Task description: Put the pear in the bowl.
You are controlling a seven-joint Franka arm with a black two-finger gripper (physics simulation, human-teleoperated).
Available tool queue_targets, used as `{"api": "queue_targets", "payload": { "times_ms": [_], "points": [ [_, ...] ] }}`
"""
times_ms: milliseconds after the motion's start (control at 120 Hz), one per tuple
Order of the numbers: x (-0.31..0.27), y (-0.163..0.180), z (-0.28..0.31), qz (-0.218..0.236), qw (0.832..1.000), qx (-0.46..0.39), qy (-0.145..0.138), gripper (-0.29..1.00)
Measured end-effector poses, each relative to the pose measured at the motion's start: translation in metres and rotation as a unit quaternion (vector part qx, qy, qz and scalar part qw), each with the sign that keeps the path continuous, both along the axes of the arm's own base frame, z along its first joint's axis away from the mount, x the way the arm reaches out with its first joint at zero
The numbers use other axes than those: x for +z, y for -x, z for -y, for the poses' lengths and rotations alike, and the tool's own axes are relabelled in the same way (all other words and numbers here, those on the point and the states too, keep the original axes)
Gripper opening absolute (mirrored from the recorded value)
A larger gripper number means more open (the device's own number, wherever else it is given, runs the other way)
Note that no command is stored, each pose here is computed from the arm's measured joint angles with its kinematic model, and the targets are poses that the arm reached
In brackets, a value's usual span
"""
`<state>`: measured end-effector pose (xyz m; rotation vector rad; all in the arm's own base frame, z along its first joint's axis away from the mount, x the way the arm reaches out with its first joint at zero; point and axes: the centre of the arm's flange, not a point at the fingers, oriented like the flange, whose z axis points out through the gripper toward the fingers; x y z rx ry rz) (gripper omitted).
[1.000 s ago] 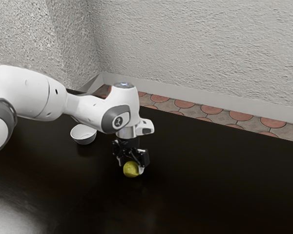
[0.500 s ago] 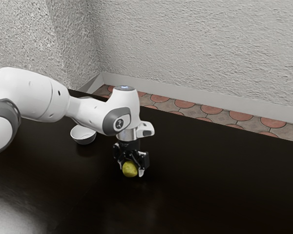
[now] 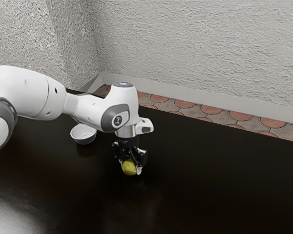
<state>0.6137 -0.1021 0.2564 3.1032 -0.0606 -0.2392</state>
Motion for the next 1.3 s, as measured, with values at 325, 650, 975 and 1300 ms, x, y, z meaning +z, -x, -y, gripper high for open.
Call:
{"api": "queue_targets", "payload": {
  "times_ms": [325, 650, 975, 1300],
  "points": [
    [0.067, 0.003, -0.044, 0.028, 0.999, 0.036, -0.008, 0.37],
    [0.115, -0.001, -0.122, 0.044, 0.997, 0.067, -0.022, 0.35],
    [0.130, -0.027, -0.205, 0.066, 0.996, 0.053, -0.028, 0.36],
    [0.091, -0.054, -0.256, 0.052, 0.998, 0.011, -0.023, 0.39]
  ]
}}
